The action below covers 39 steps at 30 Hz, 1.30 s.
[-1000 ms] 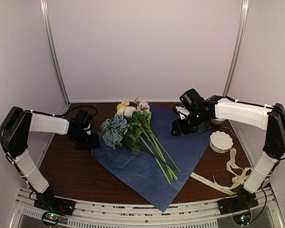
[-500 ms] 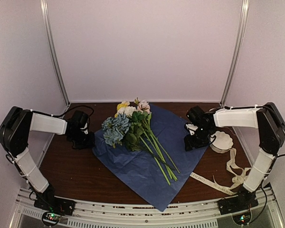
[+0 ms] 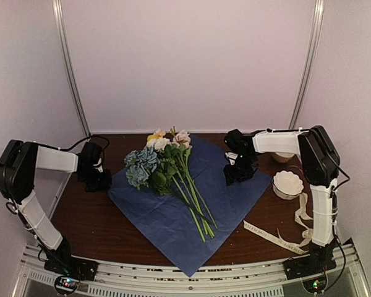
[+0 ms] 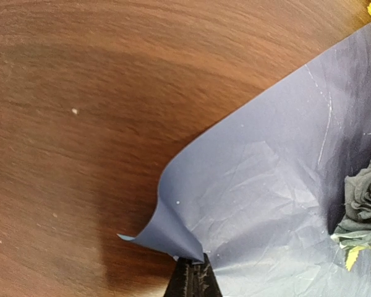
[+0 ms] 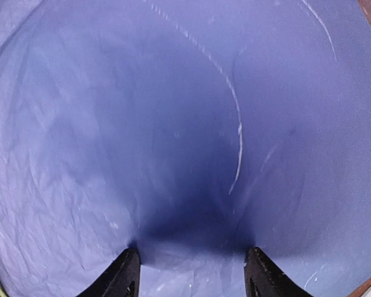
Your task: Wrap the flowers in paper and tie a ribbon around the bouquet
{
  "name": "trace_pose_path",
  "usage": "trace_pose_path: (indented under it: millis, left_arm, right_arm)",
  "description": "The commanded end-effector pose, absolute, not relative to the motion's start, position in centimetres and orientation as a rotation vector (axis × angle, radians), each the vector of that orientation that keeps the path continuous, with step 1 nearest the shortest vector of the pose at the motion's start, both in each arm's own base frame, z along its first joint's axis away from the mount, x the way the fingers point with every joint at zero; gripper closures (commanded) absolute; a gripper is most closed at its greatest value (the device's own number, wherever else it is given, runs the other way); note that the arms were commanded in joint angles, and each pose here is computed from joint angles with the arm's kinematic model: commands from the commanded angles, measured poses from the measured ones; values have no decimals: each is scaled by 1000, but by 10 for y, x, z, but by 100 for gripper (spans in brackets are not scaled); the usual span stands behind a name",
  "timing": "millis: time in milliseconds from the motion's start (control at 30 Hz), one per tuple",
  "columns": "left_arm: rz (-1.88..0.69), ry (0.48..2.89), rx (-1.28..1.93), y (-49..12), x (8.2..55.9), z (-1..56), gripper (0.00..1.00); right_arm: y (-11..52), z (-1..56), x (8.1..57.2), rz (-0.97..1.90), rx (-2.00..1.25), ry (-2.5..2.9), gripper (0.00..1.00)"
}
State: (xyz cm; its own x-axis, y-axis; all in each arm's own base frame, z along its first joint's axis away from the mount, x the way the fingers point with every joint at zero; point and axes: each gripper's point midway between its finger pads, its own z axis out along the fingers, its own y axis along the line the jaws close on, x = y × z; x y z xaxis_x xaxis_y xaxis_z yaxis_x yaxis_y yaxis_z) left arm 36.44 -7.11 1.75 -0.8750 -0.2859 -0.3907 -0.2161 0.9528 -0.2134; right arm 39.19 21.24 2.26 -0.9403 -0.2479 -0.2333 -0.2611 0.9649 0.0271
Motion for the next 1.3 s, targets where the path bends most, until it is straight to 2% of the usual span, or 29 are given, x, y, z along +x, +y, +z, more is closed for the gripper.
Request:
trace_pose_path:
  millis: [0,33,133,200,233,333,500,667,800,933,1100,1267]
  left_arm:
    - [-200,2687,-300,-63,364,17,100]
    - [-215,2682,-281,-65,365,21,100]
    - [-268,2647,-247,-72,369,36,62]
    - [-287,2606,-233,-74,370,52,41]
    - [-290,2564,-230,-73,371,67,34]
    - [-260,2461,-207,-71,366,101,20]
    - [-194,2336,-59,-90,343,147,17]
    - [-220,2249,161,-129,315,173,17]
    - [-259,2244,213,-140,302,171,16]
    - [-281,2257,250,-152,298,164,16]
    - [-262,2333,294,-164,301,138,16]
    - [-208,2425,335,-169,306,106,16]
  right_arm:
    - [211,30,403,14,-419,2895,41]
    - [211,36,403,18,-420,2884,41]
    - [214,60,396,68,-452,2839,42]
    - [222,81,380,135,-533,2785,42]
    - [231,93,368,175,-607,2740,42]
    - [275,121,307,308,-971,2534,42]
    - [335,128,177,360,-1580,2178,38]
    - [356,106,102,194,-1896,1872,38]
    - [358,74,75,0,-2090,1606,38]
    - [374,60,58,52,-2133,1513,37]
    - [392,48,60,-30,-2104,1424,38]
    - [402,46,69,-89,-2056,1454,44]
